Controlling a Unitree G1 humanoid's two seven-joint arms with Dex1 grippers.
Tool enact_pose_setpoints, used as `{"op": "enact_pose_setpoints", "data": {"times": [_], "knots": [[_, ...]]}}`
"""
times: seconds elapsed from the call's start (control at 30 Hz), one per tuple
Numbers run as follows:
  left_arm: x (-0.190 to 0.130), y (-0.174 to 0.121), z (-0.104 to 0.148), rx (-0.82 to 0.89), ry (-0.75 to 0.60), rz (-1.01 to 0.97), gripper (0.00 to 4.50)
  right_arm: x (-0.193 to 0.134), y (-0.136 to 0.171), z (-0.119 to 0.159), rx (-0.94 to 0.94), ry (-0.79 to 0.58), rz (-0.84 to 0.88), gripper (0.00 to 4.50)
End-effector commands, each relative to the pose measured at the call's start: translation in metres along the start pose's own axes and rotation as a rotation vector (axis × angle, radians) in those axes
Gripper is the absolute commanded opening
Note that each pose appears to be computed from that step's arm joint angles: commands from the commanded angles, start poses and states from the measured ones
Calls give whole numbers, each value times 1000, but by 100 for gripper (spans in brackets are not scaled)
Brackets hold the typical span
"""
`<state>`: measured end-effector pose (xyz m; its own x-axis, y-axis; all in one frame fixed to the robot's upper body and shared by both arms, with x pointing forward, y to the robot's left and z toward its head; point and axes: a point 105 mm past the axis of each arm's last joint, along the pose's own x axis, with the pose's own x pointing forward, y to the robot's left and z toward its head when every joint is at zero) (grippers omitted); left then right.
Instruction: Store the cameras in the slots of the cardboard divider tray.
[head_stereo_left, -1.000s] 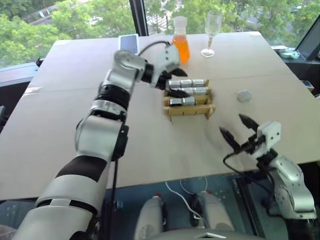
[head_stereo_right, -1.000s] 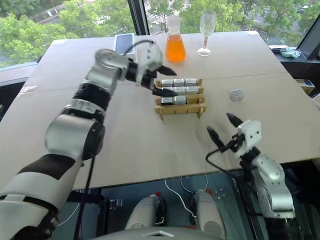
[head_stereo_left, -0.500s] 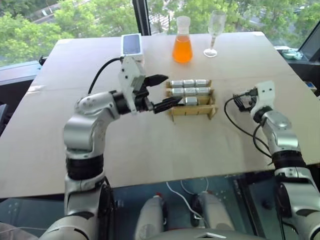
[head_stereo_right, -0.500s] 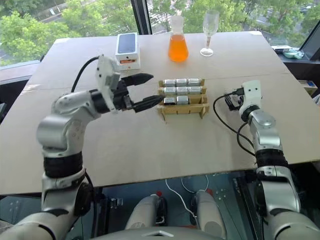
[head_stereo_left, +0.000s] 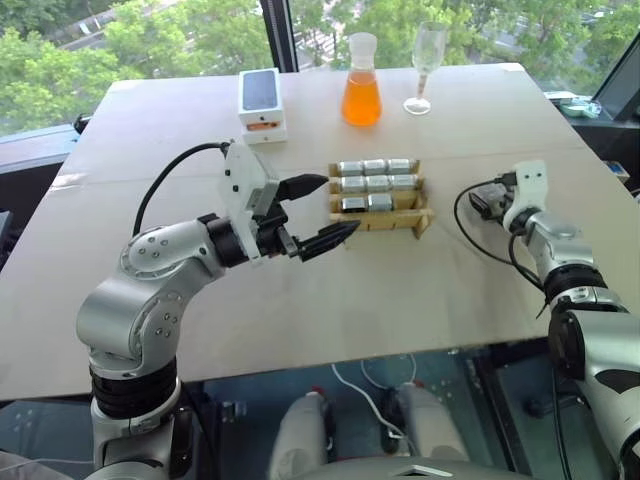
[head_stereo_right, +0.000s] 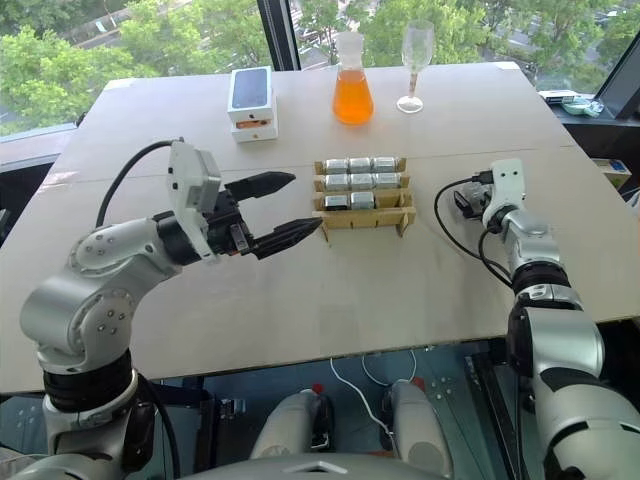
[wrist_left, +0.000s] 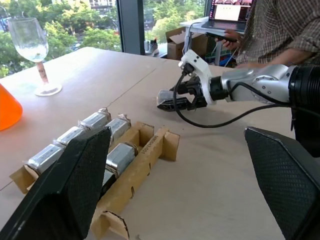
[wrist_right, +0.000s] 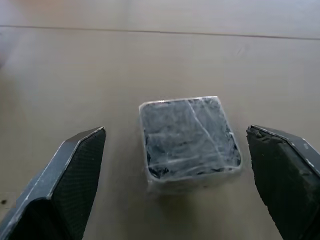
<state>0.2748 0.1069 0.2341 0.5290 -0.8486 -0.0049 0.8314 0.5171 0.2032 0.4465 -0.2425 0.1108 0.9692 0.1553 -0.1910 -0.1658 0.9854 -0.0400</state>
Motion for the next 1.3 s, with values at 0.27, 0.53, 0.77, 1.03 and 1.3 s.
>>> {"op": "enact_pose_setpoints", "data": {"times": [0.27,0.53,0.77,1.03,1.3], "knots": [[4,2,10,36,-29,-12,450,-4,-7,23,-93,-109,-2,255],[18,17,7,-41,-10,-9,450,-16,12,55,-311,-304,117,191],[17,53,-4,-185,47,-111,450,-53,82,82,-1138,-603,342,191],[60,77,5,-112,99,-302,450,-82,152,104,-1461,-958,462,191],[86,71,5,-60,147,-457,450,-99,183,103,-1582,-1107,523,191]]}}
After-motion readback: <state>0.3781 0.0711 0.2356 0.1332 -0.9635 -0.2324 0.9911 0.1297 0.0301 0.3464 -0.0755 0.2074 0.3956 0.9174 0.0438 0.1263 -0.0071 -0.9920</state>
